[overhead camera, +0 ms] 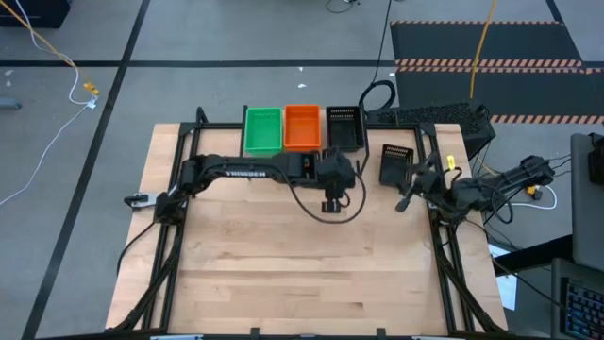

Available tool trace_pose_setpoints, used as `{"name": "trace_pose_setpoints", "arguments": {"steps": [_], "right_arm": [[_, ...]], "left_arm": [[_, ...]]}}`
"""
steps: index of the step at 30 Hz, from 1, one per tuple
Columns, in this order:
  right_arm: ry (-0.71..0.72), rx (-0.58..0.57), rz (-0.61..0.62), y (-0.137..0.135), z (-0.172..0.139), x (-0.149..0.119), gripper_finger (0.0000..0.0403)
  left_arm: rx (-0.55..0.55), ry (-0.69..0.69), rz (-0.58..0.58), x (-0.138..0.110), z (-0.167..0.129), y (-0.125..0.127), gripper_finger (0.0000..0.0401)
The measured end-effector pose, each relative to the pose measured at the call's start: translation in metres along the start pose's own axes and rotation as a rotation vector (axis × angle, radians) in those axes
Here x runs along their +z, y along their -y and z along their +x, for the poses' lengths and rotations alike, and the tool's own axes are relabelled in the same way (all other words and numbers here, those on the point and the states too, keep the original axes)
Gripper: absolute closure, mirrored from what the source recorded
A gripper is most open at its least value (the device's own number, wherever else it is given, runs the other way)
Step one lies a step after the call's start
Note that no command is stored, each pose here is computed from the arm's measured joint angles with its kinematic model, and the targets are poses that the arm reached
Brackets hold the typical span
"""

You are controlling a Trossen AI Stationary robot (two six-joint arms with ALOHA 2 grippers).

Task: Stack baskets on shelf by color
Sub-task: Stack the black bin on top of the black bins on the shelf

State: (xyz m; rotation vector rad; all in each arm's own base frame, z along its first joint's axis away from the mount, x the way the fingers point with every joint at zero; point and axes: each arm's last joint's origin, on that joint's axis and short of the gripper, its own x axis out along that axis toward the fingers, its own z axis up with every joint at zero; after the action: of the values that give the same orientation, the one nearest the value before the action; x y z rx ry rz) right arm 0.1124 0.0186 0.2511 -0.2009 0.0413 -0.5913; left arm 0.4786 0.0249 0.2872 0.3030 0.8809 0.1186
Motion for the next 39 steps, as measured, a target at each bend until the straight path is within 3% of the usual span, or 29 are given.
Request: {"name": "trace_pose_setpoints", "arguments": {"steps": [7,12,15,20,25,29,35,39], "right_arm": [[-0.244,0.039,0.066,0.0,-0.004,-0.027,0.028],[-0.541,0.0,0.176,0.007,-0.012,-0.06,0.028],[-0.616,-0.014,0.211,0.004,-0.01,-0.068,0.028],[-0.721,-0.051,0.182,-0.001,0.0,-0.077,0.028],[-0.877,-0.1,0.057,-0.004,0.015,-0.093,0.028],[-0.988,-0.099,0.024,-0.004,0.026,-0.104,0.028],[-1.044,-0.242,-0.016,0.006,0.036,-0.114,0.028],[-1.049,-0.213,-0.057,0.008,0.044,-0.117,0.028]], "left_arm": [[-0.047,0.094,0.034,-0.035,0.022,0.058,0.0249],[-0.018,0.277,0.004,-0.069,0.009,0.069,0.0249],[-0.006,0.346,-0.022,-0.097,-0.001,0.071,0.0249],[0.001,0.424,-0.088,-0.144,-0.011,0.076,0.0249],[-0.007,0.409,-0.148,-0.19,-0.01,0.083,0.0249],[0.007,0.439,-0.192,-0.209,-0.009,0.084,0.0249],[0.003,0.445,-0.21,-0.213,-0.009,0.086,0.0249],[-0.008,0.443,-0.202,-0.212,-0.009,0.09,0.0249]]}}
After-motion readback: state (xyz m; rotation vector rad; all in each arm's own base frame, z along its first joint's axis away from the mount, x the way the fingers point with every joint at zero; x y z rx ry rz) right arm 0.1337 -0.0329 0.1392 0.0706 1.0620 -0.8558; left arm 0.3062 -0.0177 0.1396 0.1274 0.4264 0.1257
